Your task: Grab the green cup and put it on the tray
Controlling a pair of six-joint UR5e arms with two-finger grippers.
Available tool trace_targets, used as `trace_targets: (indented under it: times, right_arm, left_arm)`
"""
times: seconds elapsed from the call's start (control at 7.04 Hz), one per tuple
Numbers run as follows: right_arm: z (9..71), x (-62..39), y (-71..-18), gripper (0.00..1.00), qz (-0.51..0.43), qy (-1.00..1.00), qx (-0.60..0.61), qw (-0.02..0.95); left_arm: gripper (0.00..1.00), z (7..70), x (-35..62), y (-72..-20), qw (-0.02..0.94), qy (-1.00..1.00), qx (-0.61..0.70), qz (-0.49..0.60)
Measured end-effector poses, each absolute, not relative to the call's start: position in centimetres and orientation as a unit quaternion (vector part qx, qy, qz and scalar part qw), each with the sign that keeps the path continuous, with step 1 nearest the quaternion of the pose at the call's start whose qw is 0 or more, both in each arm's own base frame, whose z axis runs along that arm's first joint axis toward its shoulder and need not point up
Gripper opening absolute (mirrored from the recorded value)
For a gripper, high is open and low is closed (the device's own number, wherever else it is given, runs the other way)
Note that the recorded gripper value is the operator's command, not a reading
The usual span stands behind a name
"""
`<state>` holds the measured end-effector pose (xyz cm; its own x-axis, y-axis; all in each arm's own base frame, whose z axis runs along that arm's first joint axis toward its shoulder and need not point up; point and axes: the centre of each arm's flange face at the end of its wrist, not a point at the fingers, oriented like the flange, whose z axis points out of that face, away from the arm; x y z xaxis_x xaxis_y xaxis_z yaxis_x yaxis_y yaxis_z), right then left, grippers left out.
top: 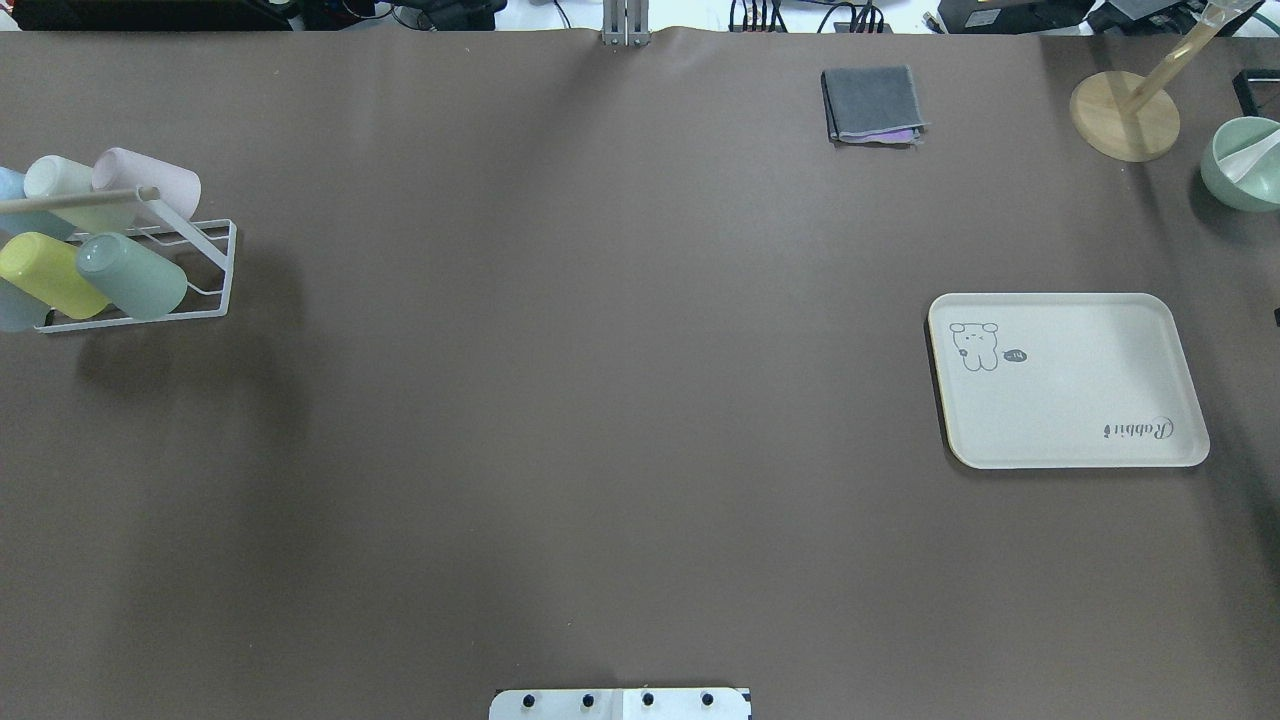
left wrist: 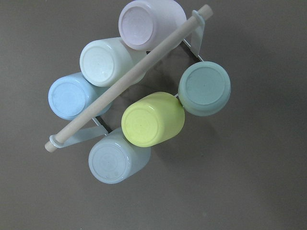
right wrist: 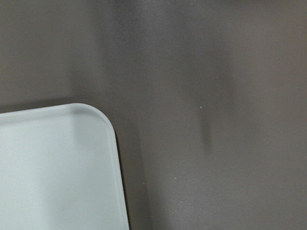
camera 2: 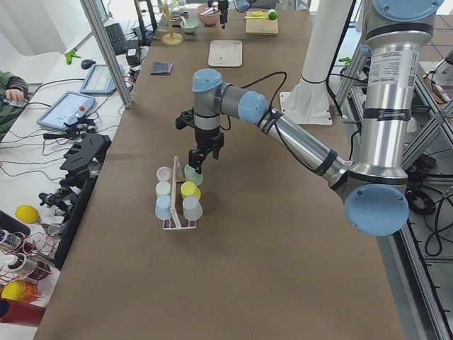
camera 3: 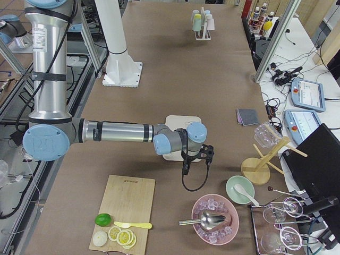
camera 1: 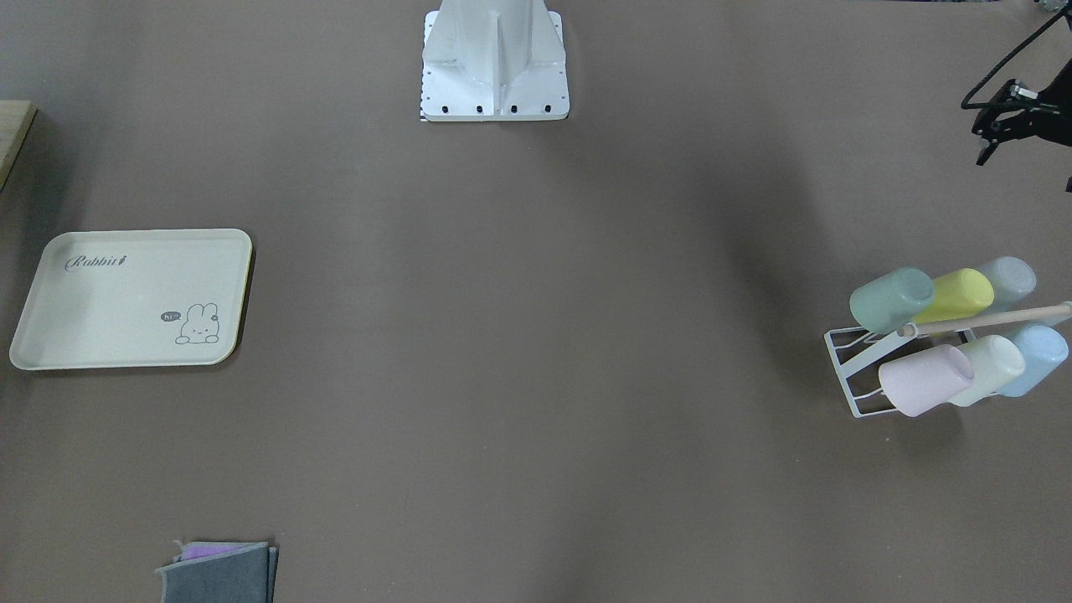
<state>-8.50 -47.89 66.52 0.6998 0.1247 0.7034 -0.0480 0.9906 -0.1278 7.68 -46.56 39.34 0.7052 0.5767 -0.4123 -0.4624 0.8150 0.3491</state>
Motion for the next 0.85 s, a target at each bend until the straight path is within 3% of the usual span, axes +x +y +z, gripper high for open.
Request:
trace_targets:
  times: [0.57,0.85]
  right_arm:
    - [67.8,-11.7,-46.6,0.91,0.046,-0.395,-0.05,0.916]
    - [68.6,-13.1,-46.6,0.77,0.036,-0.398,-0.049,0.915]
  left_arm:
    - [0.99,35.5,18.4,-46.7,0.9,0.103,0.132,0.402]
    - [0.99,35.4,22.8,-46.0,0.859,0.01,0.15,0.489]
